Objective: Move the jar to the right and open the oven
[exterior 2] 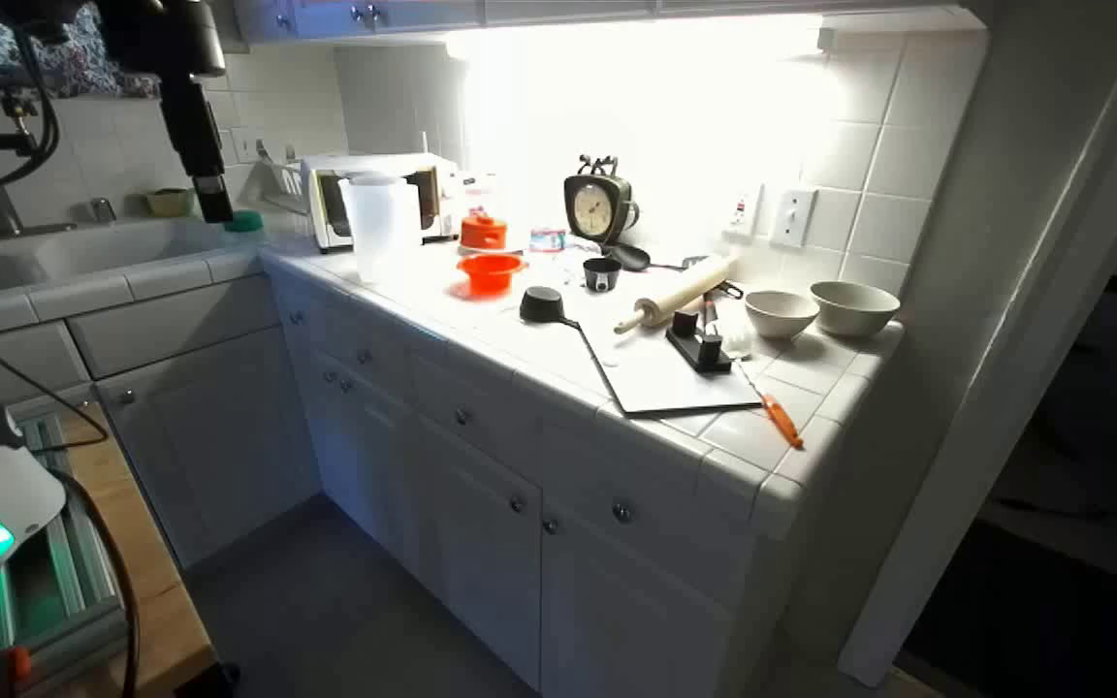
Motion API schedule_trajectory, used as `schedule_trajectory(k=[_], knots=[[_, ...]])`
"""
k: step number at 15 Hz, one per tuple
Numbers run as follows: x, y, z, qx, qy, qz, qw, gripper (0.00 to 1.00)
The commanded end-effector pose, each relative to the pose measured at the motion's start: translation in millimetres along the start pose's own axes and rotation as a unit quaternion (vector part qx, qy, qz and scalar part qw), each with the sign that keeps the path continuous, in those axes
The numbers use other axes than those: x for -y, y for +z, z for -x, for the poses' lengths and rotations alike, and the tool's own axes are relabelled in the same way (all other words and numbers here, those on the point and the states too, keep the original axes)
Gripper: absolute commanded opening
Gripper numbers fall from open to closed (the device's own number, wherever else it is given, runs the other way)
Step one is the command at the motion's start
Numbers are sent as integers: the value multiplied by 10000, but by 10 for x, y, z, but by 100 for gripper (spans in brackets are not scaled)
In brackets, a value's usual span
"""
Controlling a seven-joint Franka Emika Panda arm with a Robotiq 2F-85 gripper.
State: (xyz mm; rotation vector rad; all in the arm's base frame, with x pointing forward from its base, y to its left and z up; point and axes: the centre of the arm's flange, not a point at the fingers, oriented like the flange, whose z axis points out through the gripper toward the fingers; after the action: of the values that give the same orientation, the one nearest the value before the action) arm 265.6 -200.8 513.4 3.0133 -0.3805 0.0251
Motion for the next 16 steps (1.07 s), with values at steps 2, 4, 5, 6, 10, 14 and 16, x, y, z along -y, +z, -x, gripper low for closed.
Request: schedule_trajectory(k=[2, 4, 5, 6, 10, 14, 16], knots=[[0, 0, 0, 0, 0, 0, 10000, 100], [0, 0, 0, 0, 0, 0, 10000, 100], [0, 0, 0, 0, 0, 0, 10000, 100], [0, 0, 0, 0, 0, 0, 10000, 100], [89, 15, -163, -412, 202, -130, 9989, 100], [441, 36, -482, -963, 368, -1054, 9891, 100], [647, 55, -593, -1056, 220, -1505, 9827, 100]])
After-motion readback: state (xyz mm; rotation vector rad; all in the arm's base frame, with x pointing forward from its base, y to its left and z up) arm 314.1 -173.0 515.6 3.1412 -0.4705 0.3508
